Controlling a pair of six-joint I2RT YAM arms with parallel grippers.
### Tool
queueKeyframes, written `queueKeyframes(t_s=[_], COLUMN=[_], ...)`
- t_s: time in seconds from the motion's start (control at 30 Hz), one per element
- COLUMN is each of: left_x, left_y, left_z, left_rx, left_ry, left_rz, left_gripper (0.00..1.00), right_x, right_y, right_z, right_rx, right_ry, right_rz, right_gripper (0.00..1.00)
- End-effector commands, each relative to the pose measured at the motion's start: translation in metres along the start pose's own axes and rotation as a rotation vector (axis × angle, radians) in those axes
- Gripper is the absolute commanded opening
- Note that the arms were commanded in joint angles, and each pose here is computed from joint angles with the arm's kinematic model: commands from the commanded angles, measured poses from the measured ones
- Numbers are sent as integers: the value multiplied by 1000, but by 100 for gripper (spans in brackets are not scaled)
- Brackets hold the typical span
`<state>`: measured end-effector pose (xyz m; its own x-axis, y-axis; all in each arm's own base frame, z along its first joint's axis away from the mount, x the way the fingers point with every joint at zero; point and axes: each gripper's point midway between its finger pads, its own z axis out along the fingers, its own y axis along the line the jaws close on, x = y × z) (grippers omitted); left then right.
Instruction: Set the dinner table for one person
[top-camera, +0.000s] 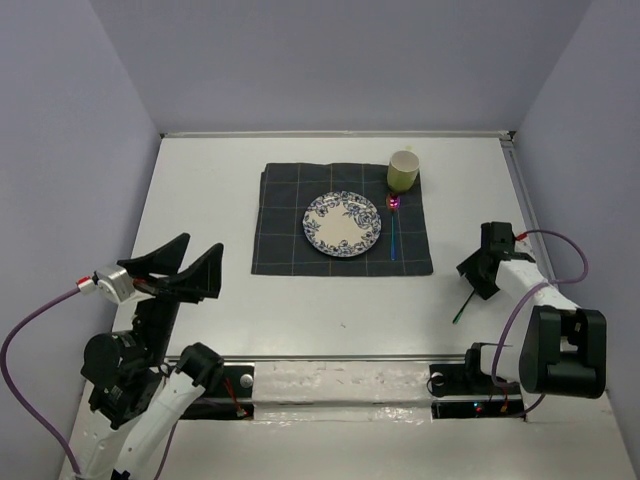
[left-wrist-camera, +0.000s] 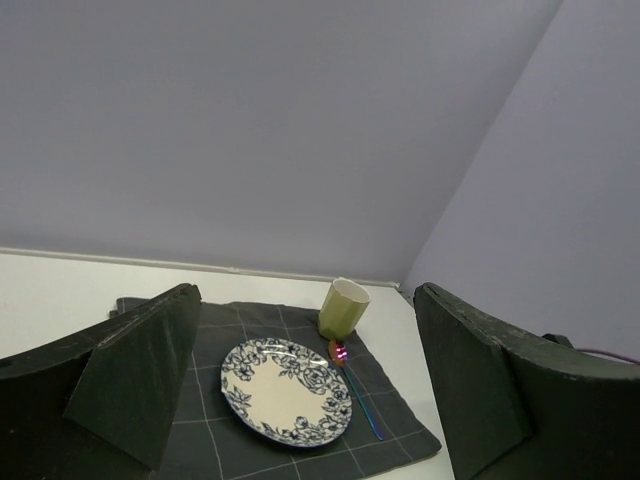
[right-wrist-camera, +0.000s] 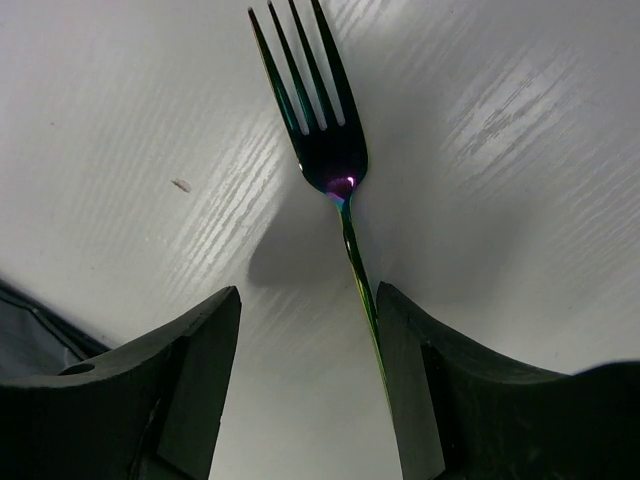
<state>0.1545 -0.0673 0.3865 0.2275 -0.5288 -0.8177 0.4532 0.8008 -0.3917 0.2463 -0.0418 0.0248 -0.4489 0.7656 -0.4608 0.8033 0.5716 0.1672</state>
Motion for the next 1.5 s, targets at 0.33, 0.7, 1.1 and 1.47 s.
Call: queueKeyframes(t_s=[0.33,0.7,1.1,1.47], left_x=[-23,-19,-9,5], left_y=[-3,-3,-1,7], left_z=[-6,-3,5,15], left_rx=[13,11,-5,-48], left_ry=[-72,-58,-25,20], left_rz=[-2,1,18,37], left_gripper=[99,99,99,99], right_x=[6,-21,63,211], right_y=[12,29,244,420], right_z=[19,-2,-187,-222], right_rx=[10,-87,-784,-956], right_ry=[101,4,-43,52], right_rz=[-4,-46,-404,-646], right_gripper=[17,0,0,0])
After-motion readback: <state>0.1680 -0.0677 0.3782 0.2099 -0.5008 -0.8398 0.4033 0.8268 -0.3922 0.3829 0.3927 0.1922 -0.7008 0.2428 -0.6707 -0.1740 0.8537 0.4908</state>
